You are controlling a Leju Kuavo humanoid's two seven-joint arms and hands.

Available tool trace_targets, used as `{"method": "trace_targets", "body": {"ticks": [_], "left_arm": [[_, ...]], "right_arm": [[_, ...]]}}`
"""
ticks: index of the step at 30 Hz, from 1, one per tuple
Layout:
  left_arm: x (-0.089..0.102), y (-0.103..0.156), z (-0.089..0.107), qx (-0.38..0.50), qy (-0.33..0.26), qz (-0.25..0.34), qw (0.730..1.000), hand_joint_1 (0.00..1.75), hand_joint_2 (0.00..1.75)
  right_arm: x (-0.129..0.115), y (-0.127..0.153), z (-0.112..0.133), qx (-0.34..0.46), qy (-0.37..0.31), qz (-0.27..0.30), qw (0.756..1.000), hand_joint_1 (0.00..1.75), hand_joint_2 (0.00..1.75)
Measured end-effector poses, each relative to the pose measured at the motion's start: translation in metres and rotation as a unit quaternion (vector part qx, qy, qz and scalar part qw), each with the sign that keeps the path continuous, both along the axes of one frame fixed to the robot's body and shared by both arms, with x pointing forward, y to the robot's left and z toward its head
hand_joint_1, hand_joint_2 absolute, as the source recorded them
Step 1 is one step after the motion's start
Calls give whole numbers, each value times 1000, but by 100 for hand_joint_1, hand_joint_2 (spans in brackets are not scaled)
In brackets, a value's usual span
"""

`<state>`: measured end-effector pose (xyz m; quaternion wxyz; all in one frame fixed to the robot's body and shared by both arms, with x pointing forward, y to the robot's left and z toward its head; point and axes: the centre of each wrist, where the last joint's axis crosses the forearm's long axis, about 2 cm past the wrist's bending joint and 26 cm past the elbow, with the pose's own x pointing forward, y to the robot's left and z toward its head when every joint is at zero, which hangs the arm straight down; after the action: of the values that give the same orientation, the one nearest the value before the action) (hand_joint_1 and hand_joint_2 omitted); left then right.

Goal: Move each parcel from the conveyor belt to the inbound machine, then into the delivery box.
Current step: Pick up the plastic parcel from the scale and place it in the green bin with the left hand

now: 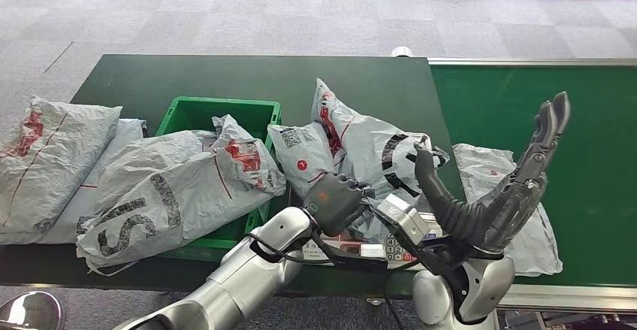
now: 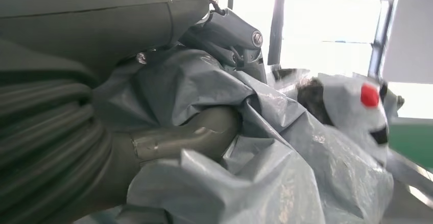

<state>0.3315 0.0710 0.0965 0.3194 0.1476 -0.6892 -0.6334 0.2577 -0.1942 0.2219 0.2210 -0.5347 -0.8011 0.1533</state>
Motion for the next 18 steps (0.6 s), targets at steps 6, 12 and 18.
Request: {"method": "trace_targets", "body": {"ticks": [6,12,18], "left_arm": [[18,14,44,-15,-221,88,971,175,175],[35,56,97,-46,-358,192,913,175,175],[48,121,147,-85,-456,310,830,175,175]], "right_arm": [[-3,-1,-3,3,6,-4,1000,0,175],[-3,-5,-4,-2,5,-1,1000,0,175],[-2,-13,-7,-14,1,-2,1000,0,175]]}}
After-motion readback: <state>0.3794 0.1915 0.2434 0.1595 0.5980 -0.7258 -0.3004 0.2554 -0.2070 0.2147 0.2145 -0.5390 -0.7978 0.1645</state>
